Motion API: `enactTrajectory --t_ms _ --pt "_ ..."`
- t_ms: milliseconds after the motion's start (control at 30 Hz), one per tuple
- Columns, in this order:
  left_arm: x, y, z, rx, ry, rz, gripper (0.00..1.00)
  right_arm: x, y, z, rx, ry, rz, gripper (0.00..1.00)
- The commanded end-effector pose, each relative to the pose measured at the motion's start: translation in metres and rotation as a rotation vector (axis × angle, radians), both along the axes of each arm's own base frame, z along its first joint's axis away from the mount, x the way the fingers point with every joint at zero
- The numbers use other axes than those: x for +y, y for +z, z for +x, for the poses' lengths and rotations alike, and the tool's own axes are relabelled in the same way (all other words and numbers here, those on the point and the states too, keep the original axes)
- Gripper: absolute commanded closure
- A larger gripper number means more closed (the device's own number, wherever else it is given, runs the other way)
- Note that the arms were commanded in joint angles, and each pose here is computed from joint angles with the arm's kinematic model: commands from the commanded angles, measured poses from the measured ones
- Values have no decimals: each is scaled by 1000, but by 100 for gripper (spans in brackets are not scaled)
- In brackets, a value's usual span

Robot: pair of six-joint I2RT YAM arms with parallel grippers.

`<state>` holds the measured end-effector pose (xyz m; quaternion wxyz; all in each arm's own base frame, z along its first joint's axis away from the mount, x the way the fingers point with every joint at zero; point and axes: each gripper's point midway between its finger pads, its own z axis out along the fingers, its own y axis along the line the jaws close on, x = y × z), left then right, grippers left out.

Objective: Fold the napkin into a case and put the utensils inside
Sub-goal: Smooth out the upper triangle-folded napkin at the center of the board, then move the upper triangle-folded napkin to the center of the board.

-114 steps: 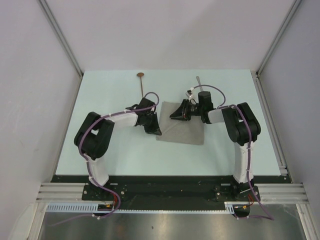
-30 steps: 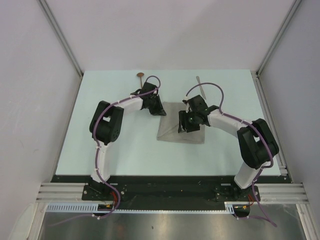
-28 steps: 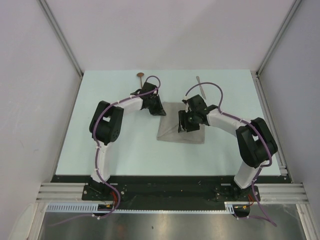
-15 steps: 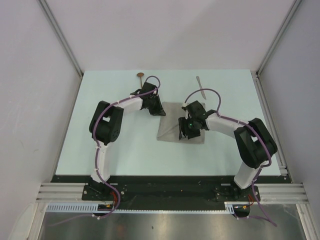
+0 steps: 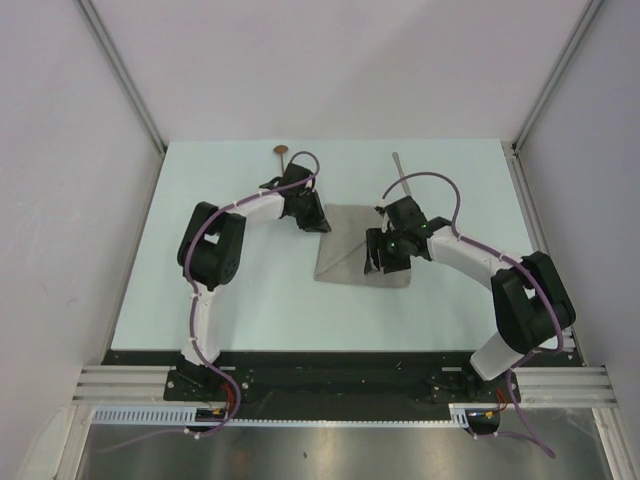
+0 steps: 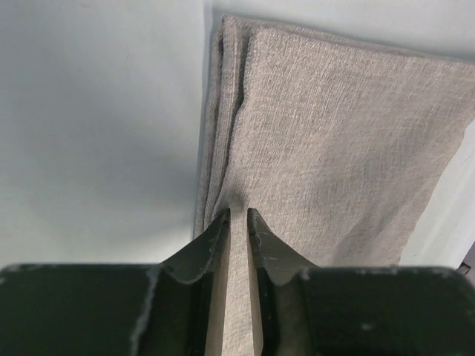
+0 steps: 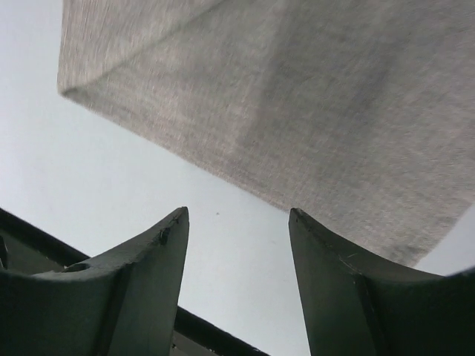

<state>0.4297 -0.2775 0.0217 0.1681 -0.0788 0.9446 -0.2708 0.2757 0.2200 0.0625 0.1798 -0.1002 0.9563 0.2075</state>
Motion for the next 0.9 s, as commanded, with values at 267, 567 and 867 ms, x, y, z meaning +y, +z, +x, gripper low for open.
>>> enactTrajectory --t_ms 267,567,867 --pt "52 85 -42 -139 -4 109 49 -95 14 13 -33 -486 -5 32" --pt "73 72 -128 -114 -12 43 46 -77 -9 -3 -26 -558 193 34" --pt "82 88 -142 -178 1 25 46 -86 -44 -8 30 -693 127 50"
